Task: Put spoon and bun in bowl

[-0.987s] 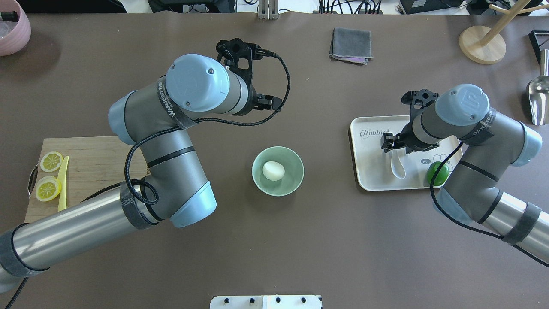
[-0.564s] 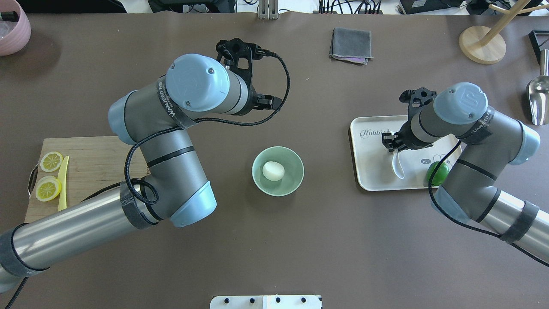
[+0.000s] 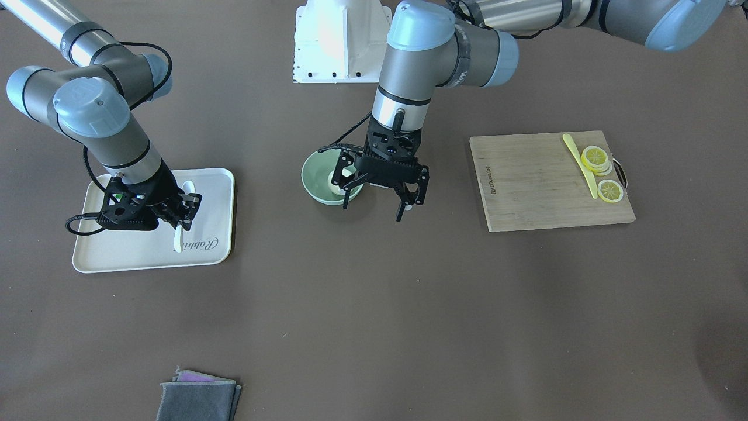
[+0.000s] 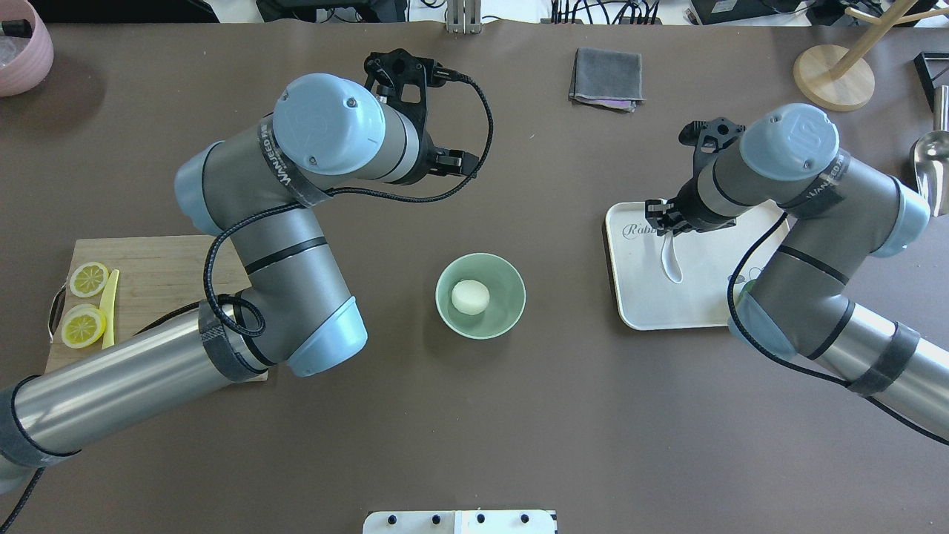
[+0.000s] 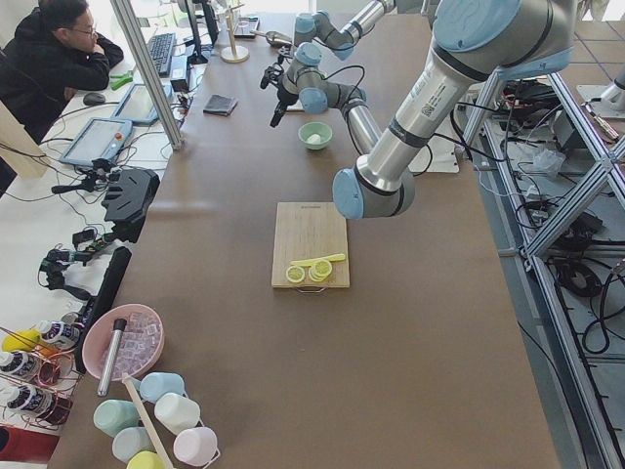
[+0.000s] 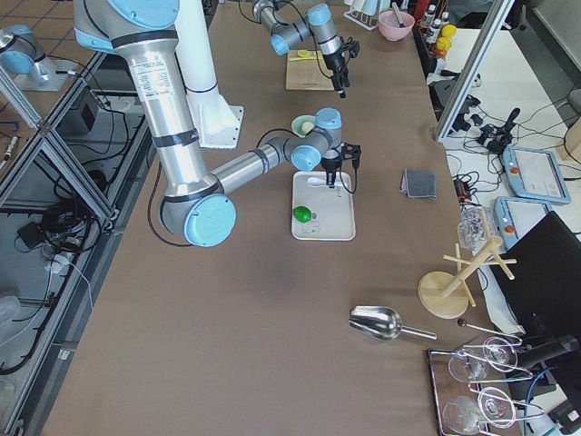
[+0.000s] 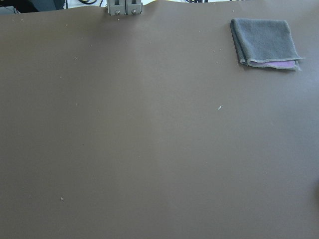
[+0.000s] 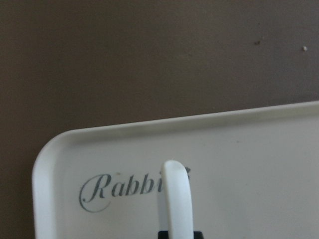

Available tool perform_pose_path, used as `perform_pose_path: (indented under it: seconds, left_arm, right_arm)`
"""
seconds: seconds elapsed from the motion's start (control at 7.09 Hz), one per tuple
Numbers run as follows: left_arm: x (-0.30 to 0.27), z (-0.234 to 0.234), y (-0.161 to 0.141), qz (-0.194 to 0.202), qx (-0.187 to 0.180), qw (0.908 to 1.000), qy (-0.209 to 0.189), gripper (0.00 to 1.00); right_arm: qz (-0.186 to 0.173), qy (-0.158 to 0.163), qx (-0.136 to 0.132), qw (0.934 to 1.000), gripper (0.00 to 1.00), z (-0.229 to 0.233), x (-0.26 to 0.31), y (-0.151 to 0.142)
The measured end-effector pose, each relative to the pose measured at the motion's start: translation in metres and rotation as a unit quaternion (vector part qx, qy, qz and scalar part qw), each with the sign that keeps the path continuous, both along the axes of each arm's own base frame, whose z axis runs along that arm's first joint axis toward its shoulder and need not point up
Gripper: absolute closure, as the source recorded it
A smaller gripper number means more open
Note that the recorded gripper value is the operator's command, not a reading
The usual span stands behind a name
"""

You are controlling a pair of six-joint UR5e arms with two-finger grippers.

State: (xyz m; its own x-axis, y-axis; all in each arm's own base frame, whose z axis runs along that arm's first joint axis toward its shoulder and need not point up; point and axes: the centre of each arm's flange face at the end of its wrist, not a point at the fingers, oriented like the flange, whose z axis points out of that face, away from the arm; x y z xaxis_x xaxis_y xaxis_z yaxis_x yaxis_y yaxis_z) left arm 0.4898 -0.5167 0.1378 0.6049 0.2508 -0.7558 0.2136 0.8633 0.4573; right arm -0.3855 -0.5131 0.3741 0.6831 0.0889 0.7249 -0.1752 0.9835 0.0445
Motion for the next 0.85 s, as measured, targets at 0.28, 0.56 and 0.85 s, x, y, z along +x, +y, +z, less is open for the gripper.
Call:
perform_pose_path:
  seconds: [0.28, 0.56, 0.85]
  left_arm:
    - [-0.065, 0.043, -0.034, 0.030, 0.014, 0.9992, -0.024, 0.02]
    - [-0.148, 0.091, -0.060, 0.058, 0.034, 0.9966, -0.048, 0.02]
    - [-0.203, 0.119, -0.072, 0.074, 0.042, 0.9948, -0.057, 0.02]
  right_arm:
    - [0.009, -0.003, -0.002, 1.0000, 1.00, -0.084, -0.010, -0.014]
    - [0.023, -0.022, -0.008, 0.9995, 1.00, -0.133, -0.035, -0.015]
    - [0.052, -0.041, -0.016, 0.9976, 1.00, -0.162, -0.084, 0.000]
